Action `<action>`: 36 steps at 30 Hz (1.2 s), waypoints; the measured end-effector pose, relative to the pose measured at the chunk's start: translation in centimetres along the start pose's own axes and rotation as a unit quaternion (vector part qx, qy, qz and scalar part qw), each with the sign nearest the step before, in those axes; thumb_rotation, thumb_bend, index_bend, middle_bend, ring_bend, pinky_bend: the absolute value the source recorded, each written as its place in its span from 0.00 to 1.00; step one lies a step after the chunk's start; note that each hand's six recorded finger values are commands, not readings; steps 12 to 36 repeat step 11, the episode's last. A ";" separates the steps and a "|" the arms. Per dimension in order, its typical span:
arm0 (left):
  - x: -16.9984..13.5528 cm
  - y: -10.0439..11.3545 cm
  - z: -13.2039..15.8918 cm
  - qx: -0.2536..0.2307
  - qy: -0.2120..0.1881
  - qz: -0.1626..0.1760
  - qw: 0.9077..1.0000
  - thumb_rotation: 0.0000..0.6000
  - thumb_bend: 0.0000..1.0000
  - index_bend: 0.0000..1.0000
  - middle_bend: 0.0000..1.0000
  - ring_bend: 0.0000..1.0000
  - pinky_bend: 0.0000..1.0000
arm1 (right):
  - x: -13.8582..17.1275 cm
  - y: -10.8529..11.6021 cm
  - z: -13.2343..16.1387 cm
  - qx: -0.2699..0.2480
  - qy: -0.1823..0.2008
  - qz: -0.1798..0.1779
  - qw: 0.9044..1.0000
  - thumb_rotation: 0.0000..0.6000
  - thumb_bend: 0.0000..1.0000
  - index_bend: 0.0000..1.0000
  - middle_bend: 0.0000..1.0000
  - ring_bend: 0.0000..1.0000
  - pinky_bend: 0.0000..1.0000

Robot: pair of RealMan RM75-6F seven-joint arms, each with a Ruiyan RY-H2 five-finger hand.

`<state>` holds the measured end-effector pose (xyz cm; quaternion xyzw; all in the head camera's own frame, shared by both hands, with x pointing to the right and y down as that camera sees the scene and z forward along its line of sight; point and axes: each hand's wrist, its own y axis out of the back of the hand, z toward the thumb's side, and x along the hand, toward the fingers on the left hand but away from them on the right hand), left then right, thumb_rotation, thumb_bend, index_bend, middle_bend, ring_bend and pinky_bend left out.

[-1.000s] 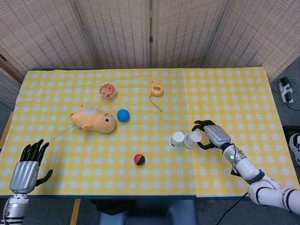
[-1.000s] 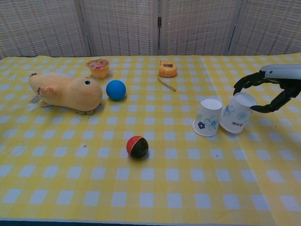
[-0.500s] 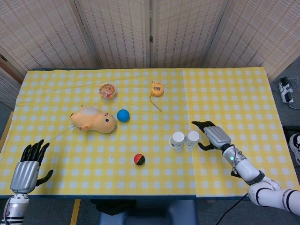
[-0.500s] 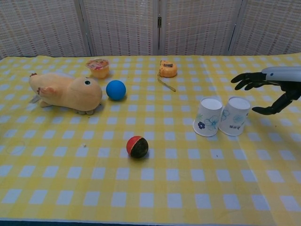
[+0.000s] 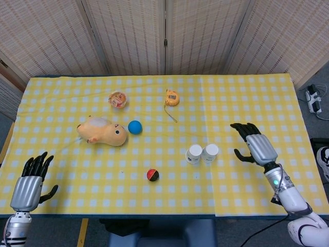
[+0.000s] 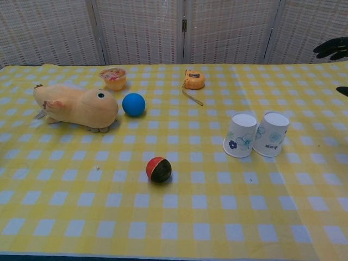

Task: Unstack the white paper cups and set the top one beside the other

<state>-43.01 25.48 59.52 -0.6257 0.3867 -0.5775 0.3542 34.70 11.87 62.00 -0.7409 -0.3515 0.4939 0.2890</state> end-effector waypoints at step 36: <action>0.2 0.6 1.2 0.000 -0.018 0.042 0.999 1.00 0.34 0.07 0.04 0.07 0.00 | 9.1 1.0 -1.4 0.013 0.000 -0.094 0.995 1.00 0.47 0.13 0.12 0.11 0.05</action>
